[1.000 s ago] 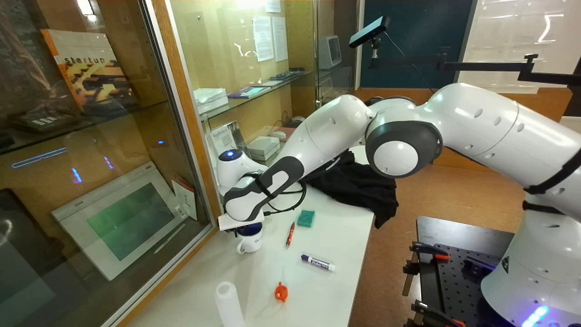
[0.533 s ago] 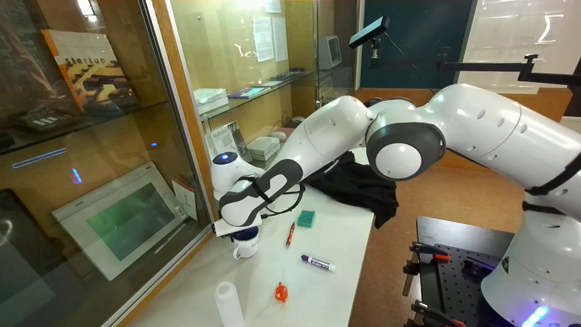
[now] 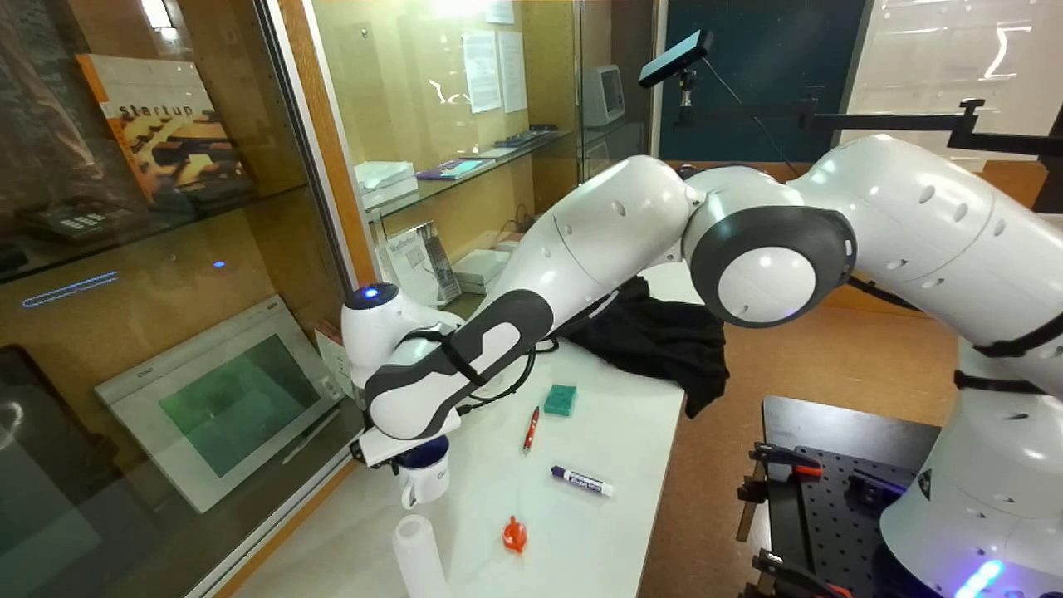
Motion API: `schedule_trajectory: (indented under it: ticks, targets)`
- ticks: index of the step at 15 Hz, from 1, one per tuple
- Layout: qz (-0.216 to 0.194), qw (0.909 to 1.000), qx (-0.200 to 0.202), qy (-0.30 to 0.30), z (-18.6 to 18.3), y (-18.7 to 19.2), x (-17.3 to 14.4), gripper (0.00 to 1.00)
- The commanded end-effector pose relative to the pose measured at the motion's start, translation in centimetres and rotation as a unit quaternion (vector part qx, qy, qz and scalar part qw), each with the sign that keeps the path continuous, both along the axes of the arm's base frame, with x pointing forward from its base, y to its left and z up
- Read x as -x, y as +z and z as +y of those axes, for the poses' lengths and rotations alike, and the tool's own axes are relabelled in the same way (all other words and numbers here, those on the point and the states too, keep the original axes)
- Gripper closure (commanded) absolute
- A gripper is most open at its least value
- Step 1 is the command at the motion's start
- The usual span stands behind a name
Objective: Pick up the cup and put it on the left side of the table
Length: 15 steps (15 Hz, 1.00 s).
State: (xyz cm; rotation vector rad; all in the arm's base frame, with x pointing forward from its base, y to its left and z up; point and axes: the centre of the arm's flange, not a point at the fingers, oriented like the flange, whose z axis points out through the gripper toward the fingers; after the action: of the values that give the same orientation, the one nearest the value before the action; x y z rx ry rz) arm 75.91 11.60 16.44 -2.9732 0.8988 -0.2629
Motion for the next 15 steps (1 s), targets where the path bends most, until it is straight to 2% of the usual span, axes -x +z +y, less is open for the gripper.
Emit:
schedule_trajectory:
  ticks: [1, 3, 6, 9, 15]
  targets:
    - [0.027, 0.9984, 0.003, 0.050, 3.8, 3.1, 3.1, 0.98]
    - [0.032, 0.9970, 0.003, 0.070, 5.8, 3.2, 3.7, 0.98]
    - [0.018, 0.9961, 0.007, 0.086, 7.2, 2.3, 3.8, 0.98]
    - [0.002, 0.9974, 0.009, 0.071, 7.1, 1.3, 3.3, 0.98]
    - [0.016, 0.9983, 0.017, 0.053, 6.0, -0.5, 2.7, 0.98]
